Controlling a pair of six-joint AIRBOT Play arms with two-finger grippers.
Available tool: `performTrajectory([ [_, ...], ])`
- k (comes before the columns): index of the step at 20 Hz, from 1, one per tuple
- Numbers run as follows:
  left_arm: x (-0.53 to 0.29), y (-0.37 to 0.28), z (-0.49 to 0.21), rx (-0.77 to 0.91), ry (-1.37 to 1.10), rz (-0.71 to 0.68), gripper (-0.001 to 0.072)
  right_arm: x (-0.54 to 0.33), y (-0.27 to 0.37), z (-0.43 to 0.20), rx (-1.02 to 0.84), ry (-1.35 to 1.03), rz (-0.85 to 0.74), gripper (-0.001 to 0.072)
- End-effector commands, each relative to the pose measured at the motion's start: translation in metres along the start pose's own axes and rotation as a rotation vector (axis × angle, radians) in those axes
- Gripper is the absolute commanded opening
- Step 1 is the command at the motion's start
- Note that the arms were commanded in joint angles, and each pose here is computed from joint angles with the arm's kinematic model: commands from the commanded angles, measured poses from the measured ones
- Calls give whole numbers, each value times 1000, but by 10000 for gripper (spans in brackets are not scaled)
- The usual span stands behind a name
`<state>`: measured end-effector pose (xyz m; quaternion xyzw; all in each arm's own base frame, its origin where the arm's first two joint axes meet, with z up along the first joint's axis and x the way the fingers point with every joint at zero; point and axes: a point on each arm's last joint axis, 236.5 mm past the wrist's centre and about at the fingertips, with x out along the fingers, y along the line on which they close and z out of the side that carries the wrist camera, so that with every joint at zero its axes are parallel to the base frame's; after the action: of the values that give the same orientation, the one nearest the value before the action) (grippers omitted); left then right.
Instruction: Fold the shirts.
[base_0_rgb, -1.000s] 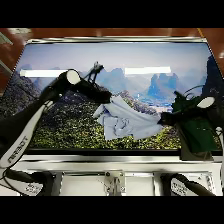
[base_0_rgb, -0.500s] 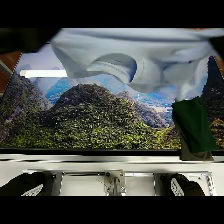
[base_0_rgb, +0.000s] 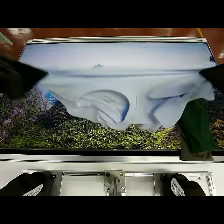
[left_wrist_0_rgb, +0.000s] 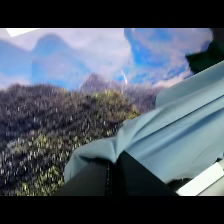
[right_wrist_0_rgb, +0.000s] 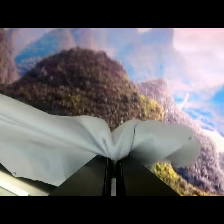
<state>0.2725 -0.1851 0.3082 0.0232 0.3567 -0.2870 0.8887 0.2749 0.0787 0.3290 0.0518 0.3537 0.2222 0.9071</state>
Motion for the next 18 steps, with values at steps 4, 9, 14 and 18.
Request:
performTrajectory([
  [4, 86, 26, -129, -114, 415, 43, 39, 156, -35, -16, -29, 261, 64, 70],
  [9, 129, 16, -201, -237, 563, -18, 39, 319, -45, -54, 7, 390, 106, 70],
  [14, 175, 8, -215, -340, 504, -74, 39, 388, -54, -133, 129, 615, 129, 225],
  [18, 198, 14, -209, -362, 473, -62, 39, 337, -78, -126, 119, 675, 107, 665],
])
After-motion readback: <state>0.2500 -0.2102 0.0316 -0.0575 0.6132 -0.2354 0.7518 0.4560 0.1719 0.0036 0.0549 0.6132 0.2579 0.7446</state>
